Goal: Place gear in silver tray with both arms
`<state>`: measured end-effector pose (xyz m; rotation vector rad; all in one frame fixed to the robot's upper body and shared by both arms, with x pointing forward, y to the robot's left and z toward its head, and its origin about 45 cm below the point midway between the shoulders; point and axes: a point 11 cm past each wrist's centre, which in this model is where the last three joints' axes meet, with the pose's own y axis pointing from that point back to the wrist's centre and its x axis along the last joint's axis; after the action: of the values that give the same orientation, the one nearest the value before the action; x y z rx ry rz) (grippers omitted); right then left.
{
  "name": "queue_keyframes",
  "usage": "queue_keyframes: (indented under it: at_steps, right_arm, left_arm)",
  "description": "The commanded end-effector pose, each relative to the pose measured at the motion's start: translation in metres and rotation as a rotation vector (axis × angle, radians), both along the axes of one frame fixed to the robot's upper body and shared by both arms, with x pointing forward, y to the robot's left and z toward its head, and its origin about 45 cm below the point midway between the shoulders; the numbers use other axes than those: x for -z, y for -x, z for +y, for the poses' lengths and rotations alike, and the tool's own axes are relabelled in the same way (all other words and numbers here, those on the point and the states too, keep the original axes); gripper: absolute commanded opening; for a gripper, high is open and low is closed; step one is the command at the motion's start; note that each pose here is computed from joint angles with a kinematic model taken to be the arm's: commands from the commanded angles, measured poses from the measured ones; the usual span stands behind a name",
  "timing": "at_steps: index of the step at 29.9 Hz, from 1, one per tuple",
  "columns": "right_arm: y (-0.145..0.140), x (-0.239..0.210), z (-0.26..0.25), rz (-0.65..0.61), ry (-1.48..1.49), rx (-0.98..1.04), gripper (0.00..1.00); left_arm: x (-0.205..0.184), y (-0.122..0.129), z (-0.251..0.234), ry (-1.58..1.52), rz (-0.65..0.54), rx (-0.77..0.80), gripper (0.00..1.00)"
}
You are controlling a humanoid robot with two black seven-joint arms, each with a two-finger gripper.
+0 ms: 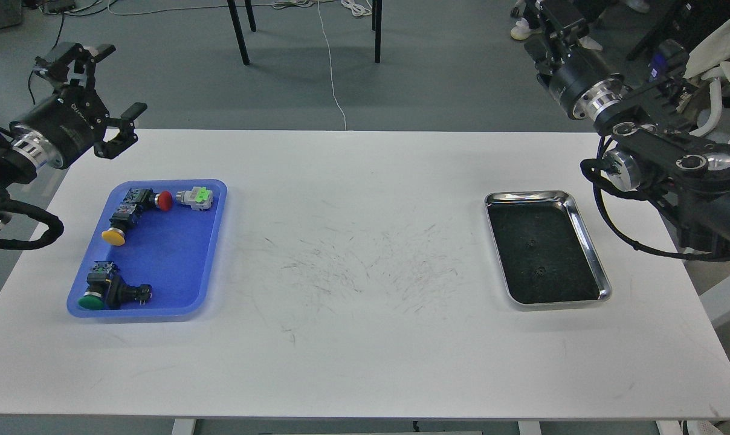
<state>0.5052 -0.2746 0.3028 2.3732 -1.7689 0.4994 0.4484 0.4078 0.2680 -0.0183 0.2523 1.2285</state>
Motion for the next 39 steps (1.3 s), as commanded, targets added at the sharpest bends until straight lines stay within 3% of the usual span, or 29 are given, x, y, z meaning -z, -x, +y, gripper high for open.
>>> queue_keyframes:
  at_steps: [1,4,10,28,39]
  right_arm:
    - [0.000,0.001,-0.002,0.001,-0.008,0.009,0.92]
    - [0.000,0.001,-0.004,0.007,-0.037,0.024,0.92]
    - [-0.003,0.008,-0.005,0.067,-0.101,0.064,0.92]
    - [0.002,0.028,-0.009,0.137,-0.232,0.128,0.92]
    - [0.010,0.054,-0.004,0.202,-0.400,0.184,0.98]
  left_arm:
    - [0.007,0.000,0.004,-0.016,0.093,-0.003,0.99]
    - [0.001,-0.002,0.026,0.041,0.070,-0.091,0.99]
    - [0.018,-0.006,0.009,0.054,0.104,-0.096,0.99]
    - [0.012,-0.012,0.001,0.090,0.094,-0.110,0.99]
    - [0.012,-0.012,0.002,0.096,0.094,-0.111,0.99]
